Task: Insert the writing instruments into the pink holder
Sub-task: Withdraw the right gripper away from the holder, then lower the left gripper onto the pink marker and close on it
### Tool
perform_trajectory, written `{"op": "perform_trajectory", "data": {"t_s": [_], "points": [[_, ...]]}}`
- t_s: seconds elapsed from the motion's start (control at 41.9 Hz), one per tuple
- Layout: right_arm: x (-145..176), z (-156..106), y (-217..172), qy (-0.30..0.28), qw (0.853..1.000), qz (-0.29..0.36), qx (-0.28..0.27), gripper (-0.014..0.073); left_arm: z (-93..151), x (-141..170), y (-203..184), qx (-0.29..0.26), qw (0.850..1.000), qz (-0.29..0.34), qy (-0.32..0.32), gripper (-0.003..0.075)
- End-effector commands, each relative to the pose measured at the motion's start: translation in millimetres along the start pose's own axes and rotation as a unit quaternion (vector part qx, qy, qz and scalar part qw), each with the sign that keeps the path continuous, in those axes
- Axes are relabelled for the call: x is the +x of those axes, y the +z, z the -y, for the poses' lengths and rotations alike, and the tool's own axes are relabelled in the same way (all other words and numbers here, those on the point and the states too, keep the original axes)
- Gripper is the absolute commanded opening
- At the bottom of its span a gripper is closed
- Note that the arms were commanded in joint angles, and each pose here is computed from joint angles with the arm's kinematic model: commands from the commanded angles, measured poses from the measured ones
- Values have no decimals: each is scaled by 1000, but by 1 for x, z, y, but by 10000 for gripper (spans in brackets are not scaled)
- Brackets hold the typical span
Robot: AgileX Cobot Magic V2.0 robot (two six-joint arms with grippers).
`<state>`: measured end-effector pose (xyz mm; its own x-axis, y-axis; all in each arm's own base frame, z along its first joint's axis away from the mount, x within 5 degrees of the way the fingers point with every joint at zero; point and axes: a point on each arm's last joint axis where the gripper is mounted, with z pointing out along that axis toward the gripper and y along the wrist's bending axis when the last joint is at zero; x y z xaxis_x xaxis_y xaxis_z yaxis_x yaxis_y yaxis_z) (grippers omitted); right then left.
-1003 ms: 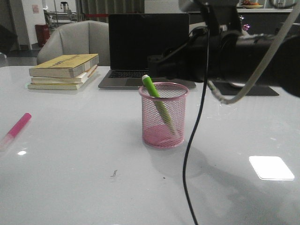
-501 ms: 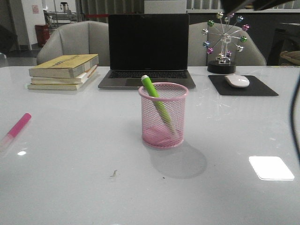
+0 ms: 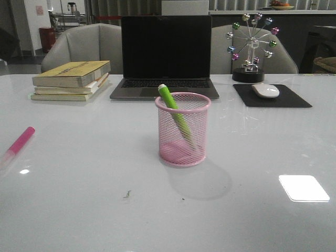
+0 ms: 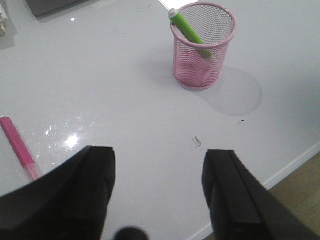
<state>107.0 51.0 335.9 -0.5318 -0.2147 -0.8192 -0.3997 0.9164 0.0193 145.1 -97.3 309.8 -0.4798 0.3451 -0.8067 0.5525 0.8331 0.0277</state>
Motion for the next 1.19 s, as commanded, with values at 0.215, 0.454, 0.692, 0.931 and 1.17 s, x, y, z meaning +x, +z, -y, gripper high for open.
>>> {"op": "perform_trajectory", "data": {"t_s": [0.215,0.454,0.692,0.931,1.17], "points": [[-7,0,-7,-1,1000,17,-1,442,-27,-15,-1,-61,995,-32,-74,494],[-7,0,-7,-1,1000,16,-1,442,-78,-20,27,-141,973,-109,-149,488],[-7,0,-7,-1,1000,16,-1,442,-119,-28,73,-169,956,-157,-179,488],[-7,0,-7,-1,1000,16,-1,442,-146,-33,130,-175,948,-209,-166,488],[-7,0,-7,-1,1000,16,-1,442,-171,-32,178,-177,935,-252,-177,488]]}}
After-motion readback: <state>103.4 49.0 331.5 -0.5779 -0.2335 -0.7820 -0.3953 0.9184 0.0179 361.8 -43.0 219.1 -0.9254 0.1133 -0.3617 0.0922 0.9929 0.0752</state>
